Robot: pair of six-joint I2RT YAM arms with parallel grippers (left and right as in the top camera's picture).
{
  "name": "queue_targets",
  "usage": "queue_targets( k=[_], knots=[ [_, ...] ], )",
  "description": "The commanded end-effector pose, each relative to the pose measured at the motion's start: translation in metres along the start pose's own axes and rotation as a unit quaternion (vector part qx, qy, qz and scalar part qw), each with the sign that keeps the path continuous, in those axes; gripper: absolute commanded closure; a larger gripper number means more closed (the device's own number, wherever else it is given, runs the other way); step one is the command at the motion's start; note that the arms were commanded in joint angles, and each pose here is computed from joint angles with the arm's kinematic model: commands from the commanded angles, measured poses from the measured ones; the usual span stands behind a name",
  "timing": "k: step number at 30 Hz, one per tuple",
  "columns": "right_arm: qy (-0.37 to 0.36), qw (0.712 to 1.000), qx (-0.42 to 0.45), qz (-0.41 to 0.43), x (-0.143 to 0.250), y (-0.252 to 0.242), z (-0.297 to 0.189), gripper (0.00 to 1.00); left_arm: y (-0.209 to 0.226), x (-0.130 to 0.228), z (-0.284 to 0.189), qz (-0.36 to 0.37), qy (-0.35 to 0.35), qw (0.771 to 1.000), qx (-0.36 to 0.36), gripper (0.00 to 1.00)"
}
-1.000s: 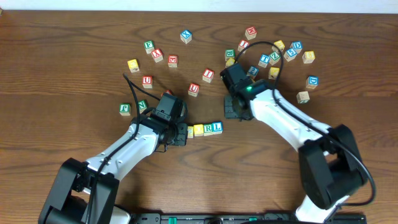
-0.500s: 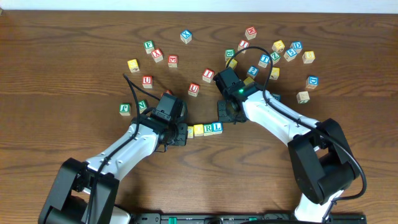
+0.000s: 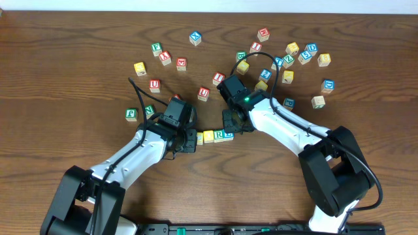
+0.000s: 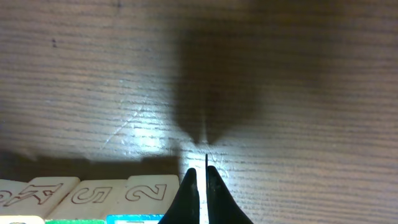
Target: Spell out CORL
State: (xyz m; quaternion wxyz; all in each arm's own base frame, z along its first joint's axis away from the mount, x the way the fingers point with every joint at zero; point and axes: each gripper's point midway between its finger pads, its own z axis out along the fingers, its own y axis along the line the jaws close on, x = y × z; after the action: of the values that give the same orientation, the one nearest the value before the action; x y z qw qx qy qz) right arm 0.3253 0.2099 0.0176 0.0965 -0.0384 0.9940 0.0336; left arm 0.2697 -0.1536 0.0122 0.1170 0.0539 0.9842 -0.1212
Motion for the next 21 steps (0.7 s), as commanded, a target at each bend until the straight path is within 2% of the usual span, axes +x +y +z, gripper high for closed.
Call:
queue_targets(
  k=[1, 21],
  knots=[
    [0.011, 1.000, 0.006, 0.008, 0.007, -0.001, 0.003, 0.99, 0.000, 0.005, 0.002, -0.001, 0.009, 1.000, 0.002, 0.93],
    [0.018, 1.000, 0.006, -0.002, 0.018, 0.011, 0.002, 0.99, 0.000, 0.004, 0.002, -0.001, 0.007, 1.000, 0.003, 0.93]
  ],
)
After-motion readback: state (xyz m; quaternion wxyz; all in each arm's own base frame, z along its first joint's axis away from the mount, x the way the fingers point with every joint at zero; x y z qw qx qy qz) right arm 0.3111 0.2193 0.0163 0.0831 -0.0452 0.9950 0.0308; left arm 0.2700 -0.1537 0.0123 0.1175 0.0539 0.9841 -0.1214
